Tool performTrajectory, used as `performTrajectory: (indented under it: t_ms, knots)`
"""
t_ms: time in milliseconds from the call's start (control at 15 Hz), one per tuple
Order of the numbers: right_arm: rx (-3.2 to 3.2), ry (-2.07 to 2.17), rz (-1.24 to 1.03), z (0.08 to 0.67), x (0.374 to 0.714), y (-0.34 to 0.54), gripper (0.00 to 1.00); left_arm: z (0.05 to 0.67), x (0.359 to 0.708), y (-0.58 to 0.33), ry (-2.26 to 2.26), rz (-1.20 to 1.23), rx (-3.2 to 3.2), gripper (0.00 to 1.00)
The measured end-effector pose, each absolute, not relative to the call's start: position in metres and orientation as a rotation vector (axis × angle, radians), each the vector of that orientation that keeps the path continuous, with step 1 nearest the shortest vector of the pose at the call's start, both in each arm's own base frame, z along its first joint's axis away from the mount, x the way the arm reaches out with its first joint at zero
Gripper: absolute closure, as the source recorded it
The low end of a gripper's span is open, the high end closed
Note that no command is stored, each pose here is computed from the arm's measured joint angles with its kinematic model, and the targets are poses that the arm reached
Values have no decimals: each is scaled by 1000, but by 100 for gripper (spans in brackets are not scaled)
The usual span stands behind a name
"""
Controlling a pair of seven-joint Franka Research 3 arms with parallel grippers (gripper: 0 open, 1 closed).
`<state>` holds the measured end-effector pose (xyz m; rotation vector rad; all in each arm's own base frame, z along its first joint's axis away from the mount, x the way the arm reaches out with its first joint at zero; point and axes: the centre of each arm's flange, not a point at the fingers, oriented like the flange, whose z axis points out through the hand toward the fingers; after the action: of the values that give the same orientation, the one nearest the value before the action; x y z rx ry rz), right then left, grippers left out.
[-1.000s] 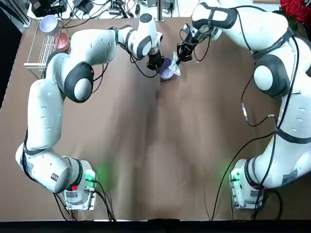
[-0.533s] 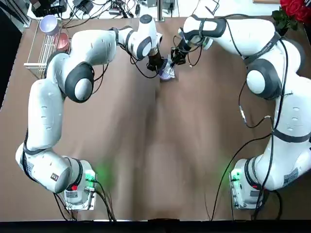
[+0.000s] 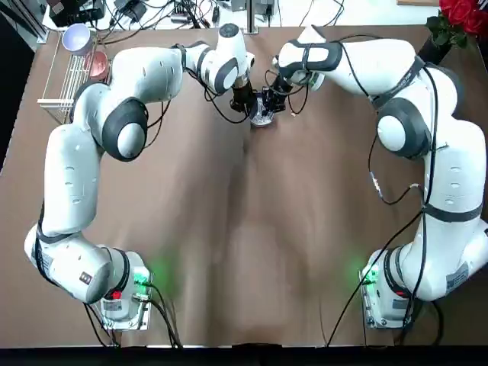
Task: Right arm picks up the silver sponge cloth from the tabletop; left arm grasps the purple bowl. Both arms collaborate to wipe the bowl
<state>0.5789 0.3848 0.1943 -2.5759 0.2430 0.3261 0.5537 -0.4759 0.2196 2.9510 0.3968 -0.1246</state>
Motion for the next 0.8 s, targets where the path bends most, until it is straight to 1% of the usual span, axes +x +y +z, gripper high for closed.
performTrajectory:
  t_ms: [400,800]
  knots:
    - [-2582,244,304,183,577,392,98,219,554,-476,397,-125,2951,96]
    - [-2566,260,222,199,605,385,98,220,555,-476,400,-117,2945,96]
